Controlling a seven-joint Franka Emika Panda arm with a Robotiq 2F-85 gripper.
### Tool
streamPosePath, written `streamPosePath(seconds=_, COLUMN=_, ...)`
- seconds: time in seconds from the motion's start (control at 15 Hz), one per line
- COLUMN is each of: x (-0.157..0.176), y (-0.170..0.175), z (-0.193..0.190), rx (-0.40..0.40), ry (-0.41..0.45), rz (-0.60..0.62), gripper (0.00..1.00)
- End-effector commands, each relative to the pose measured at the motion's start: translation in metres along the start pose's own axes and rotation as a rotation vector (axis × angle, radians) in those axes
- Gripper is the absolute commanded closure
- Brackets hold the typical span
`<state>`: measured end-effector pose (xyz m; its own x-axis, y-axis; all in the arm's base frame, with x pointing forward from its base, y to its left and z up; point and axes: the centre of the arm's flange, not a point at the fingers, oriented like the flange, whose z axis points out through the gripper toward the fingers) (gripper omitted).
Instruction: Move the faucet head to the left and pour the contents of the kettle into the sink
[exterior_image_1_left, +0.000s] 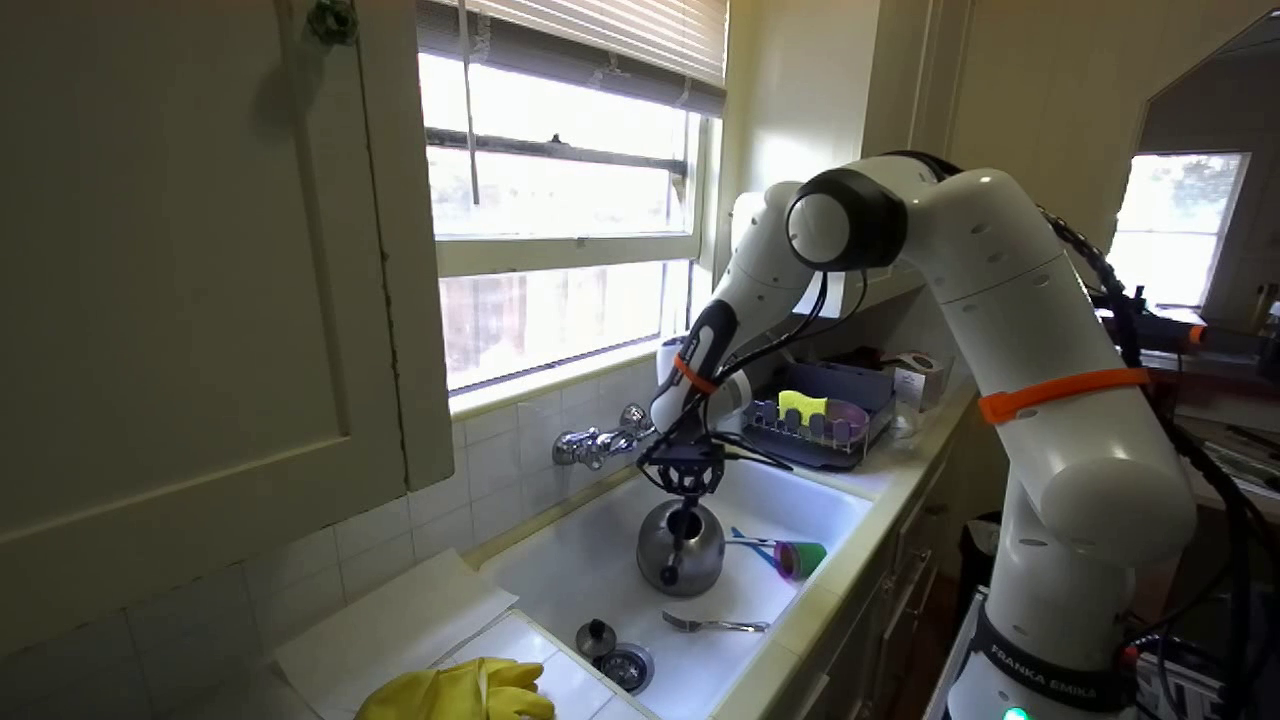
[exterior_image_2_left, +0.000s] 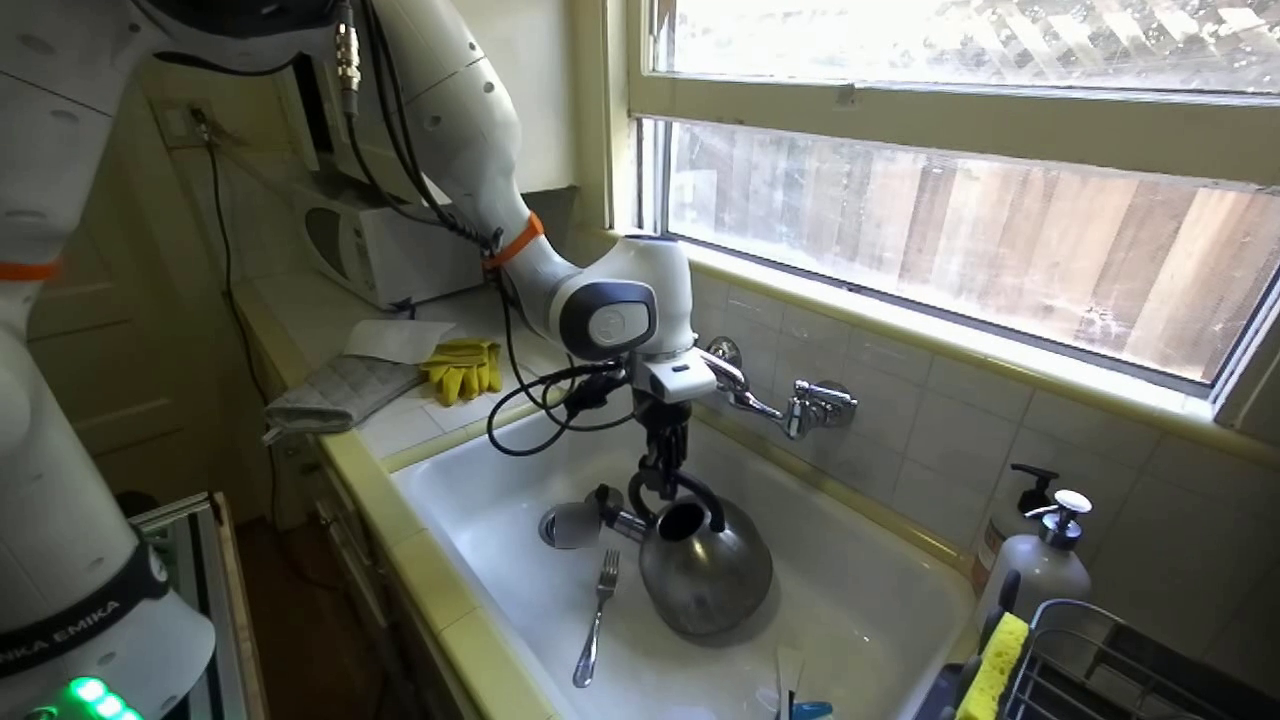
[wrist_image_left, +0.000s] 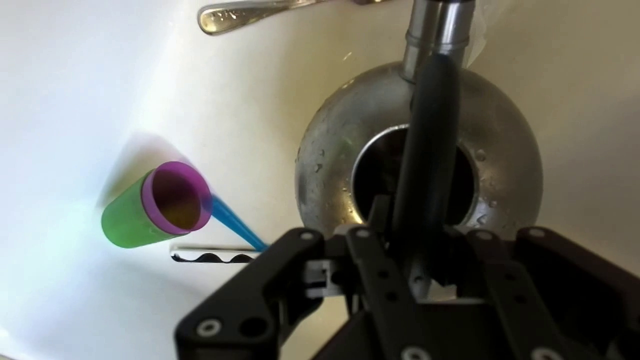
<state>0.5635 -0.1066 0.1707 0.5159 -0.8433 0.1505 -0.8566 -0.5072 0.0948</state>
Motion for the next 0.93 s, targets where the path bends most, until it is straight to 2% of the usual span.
streamPosePath(seconds=0.0, x=-0.002, y=0.002, z=-0.006, rx=-0.024, ry=-0.03, rz=0.016, gripper=0.98)
streamPosePath(seconds=0.87, x=0.037, y=0.014, z=0.015, rx=-0.06, ry=-0.077, rz=0.111, gripper=0.98)
